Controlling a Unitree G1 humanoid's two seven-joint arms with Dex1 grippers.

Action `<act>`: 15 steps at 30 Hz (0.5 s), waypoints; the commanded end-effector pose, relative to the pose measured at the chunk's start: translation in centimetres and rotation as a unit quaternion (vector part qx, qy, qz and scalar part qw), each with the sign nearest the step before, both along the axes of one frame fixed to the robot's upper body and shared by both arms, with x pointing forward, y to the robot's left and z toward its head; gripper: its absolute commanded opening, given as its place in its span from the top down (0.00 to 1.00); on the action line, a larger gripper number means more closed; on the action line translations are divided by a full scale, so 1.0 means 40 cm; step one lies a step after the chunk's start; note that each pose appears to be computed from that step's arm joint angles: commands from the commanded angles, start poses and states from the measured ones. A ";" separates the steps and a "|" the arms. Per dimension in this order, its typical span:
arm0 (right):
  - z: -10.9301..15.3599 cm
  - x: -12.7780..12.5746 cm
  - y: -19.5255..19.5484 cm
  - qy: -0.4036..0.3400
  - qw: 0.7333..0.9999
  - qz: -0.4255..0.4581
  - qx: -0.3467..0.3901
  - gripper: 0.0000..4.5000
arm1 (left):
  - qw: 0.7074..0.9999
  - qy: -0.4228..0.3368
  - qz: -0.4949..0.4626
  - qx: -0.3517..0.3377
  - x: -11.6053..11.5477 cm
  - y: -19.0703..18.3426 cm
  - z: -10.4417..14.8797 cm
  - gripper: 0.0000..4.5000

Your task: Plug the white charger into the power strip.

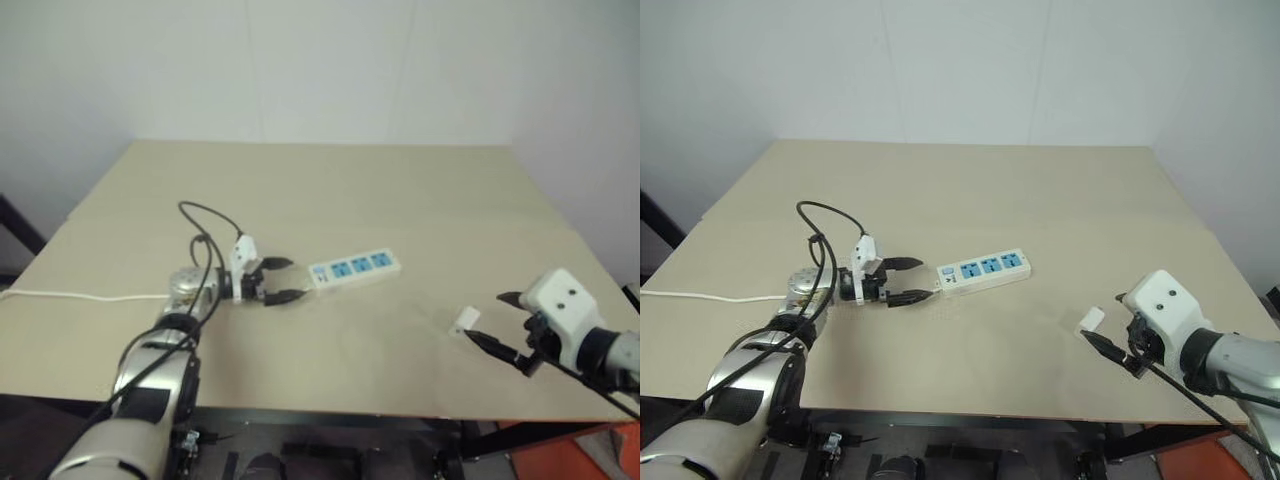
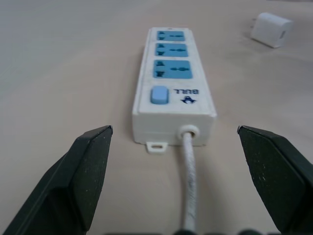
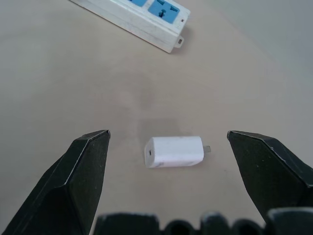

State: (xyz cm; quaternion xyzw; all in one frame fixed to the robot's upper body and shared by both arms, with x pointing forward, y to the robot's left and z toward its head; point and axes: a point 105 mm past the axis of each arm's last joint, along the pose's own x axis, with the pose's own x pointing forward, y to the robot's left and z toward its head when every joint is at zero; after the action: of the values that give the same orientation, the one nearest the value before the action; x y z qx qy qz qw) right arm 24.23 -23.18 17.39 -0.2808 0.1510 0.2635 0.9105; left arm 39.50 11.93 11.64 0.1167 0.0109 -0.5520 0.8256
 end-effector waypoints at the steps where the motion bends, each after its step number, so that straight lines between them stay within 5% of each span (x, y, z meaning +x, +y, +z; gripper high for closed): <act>1: 0.035 -0.014 0.004 -0.032 0.999 -0.008 -0.006 0.00 | 1.000 -0.017 0.008 0.009 0.016 -0.024 0.016 0.01; 15: 0.012 -0.024 0.036 -0.021 1.000 -0.016 -0.002 0.00 | 0.984 0.086 -0.008 0.156 0.007 -0.008 -0.068 0.05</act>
State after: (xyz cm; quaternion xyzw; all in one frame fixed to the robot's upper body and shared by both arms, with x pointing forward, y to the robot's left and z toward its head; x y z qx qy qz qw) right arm 23.47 -22.21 17.30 -0.2805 0.1472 0.2397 0.9177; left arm 39.86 10.76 9.44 0.1809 0.1410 -0.5628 0.7941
